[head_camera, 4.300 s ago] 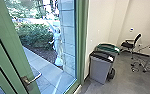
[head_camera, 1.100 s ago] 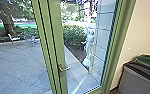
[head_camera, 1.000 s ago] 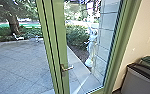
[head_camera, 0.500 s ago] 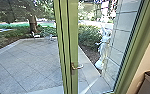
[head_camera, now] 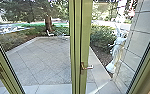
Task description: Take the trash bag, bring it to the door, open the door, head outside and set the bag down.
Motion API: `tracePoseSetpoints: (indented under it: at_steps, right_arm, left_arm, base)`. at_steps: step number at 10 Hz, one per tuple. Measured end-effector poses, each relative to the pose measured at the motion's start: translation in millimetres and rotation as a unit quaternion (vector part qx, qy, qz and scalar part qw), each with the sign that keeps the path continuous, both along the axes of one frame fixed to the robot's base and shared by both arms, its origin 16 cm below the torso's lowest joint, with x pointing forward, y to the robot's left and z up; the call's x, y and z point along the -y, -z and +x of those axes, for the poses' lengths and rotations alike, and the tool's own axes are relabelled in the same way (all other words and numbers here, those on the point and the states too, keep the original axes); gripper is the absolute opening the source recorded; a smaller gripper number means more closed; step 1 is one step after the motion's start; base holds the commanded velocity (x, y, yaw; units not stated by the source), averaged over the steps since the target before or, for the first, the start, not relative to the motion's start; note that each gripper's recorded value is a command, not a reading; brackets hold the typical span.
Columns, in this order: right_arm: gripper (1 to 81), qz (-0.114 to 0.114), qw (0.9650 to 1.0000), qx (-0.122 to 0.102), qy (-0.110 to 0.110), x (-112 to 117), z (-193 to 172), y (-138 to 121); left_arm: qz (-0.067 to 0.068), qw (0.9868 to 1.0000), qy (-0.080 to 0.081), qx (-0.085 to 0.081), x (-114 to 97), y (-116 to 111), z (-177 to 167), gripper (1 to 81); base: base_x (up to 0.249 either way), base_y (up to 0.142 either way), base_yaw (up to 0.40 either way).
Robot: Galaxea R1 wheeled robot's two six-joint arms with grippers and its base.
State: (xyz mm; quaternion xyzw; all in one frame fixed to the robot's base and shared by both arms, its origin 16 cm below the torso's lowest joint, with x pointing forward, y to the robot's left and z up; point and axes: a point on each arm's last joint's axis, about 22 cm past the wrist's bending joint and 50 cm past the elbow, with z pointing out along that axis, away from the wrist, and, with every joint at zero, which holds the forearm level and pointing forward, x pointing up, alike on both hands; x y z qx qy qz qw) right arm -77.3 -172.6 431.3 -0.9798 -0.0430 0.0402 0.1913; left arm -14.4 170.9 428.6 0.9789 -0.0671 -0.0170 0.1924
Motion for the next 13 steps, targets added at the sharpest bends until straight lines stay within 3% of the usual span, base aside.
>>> tracePoseSetpoints:
  at_steps: [9,13]
  right_arm:
    - [81.1,0.001,1.0,0.001,-0.001,-2.2,1.9,0.0]
    - [81.1,0.001,1.0,0.001,-0.001,-2.2,2.0,0.0]
  left_arm:
    - [0.0,1.0,0.002,0.002,0.6,0.0,1.0,1.0]
    - [-0.001,1.0,0.002,0.0,1.6,-0.1,-0.1,1.0]
  base:
    - [0.0,0.0,0.292]
    - [0.0,0.0,0.121]
